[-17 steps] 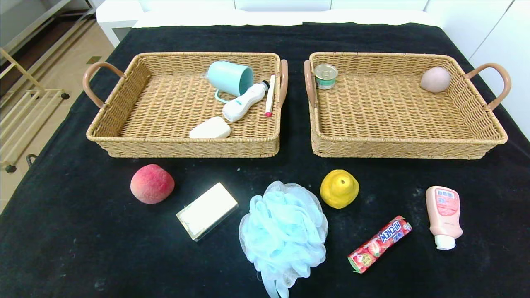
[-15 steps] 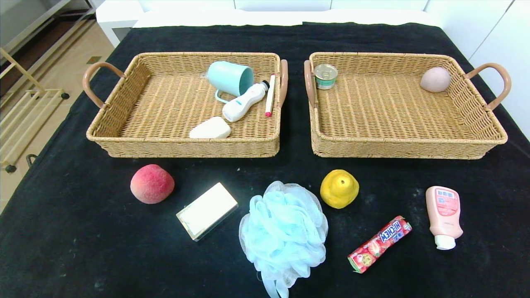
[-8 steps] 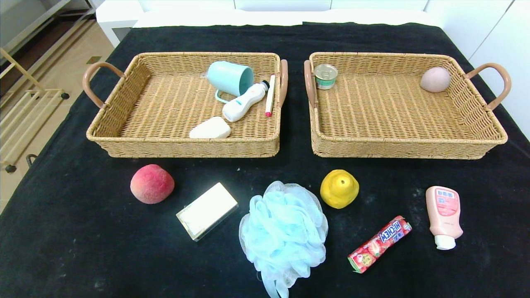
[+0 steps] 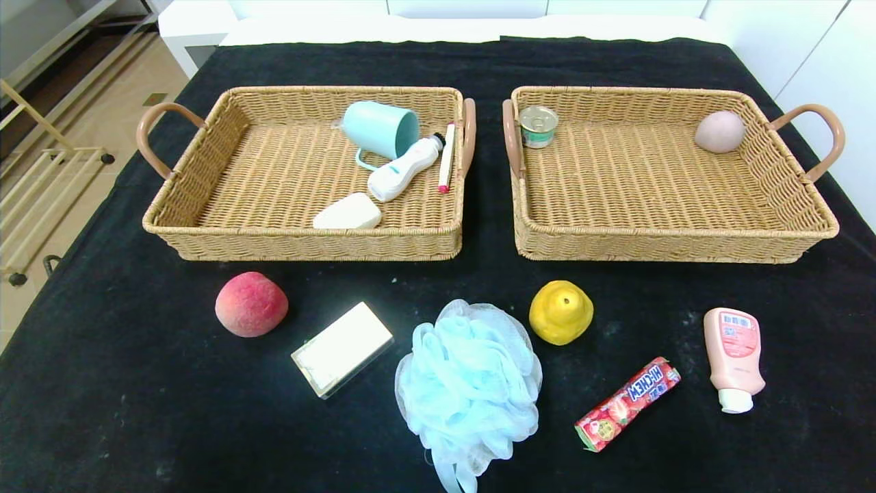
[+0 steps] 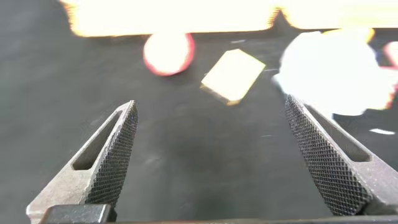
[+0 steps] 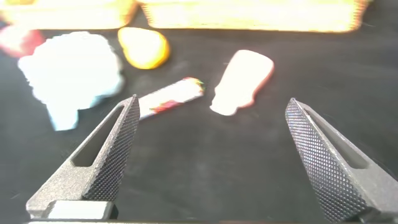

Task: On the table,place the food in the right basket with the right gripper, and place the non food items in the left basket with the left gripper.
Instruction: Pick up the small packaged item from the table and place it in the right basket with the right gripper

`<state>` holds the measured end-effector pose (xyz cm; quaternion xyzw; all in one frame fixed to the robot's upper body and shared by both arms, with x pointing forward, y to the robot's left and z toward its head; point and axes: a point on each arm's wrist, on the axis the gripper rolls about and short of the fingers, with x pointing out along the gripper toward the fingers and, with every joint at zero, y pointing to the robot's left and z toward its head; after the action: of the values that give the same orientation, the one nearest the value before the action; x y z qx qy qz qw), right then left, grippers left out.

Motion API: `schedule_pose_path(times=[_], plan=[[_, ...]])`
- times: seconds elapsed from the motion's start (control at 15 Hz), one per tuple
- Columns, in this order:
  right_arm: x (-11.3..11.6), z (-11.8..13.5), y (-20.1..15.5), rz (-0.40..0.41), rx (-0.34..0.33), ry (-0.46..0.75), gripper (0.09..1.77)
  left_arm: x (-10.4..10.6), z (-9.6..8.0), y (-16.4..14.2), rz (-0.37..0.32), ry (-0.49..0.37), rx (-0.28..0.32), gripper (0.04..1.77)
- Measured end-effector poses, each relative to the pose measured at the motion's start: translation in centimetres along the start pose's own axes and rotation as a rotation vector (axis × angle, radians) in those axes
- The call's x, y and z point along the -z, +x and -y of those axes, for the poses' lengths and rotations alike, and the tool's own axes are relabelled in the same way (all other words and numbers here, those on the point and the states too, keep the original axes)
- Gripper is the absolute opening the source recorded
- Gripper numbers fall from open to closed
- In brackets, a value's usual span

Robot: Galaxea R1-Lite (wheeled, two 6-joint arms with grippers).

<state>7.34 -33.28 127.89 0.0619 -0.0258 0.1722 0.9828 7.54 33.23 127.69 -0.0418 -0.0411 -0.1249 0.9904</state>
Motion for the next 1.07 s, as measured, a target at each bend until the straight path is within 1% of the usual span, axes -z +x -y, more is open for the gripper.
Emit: schedule_pose_path(times=[0.13, 0.2, 0.33, 0.4, 0.53, 0.67, 0.8, 0.93, 1.07], plan=[[-1.7, 0.1, 0.9, -0.023, -0.066, -0.002, 1.71, -1.5, 0.0, 0.8, -0.021, -0.008, 0.117, 1.72], [-2.5, 0.1, 1.4, -0.032, -0.091, -0.001, 1.71, -2.3, 0.1, 1.3, -0.030, -0.010, 0.164, 1.72], [-3.8, 0.0, 2.7, -0.052, -0.145, 0.002, 1.71, -3.8, 0.3, 2.5, -0.055, -0.017, 0.249, 1.72], [-4.3, 0.0, 3.5, -0.061, -0.172, 0.004, 1.71, -4.4, 0.4, 3.2, -0.071, -0.020, 0.282, 1.72], [-4.9, 0.0, 5.7, -0.089, -0.213, 0.012, 1.71, -5.5, 0.8, 5.0, -0.121, -0.028, 0.357, 1.72], [-5.2, -0.1, 8.3, -0.119, -0.255, 0.024, 1.71, -6.4, 1.2, 7.3, -0.181, -0.036, 0.400, 1.72], [-5.4, -0.3, 11.2, -0.146, -0.277, 0.033, 1.71, -7.5, 1.8, 9.7, -0.222, -0.041, 0.428, 1.72], [-5.4, -0.6, 13.7, -0.181, -0.277, 0.044, 1.71, -8.2, 2.4, 11.9, -0.259, -0.043, 0.452, 1.72], [-4.9, -1.3, 15.2, -0.228, -0.264, 0.062, 1.71, -8.0, 2.8, 13.6, -0.295, -0.042, 0.468, 1.72]])
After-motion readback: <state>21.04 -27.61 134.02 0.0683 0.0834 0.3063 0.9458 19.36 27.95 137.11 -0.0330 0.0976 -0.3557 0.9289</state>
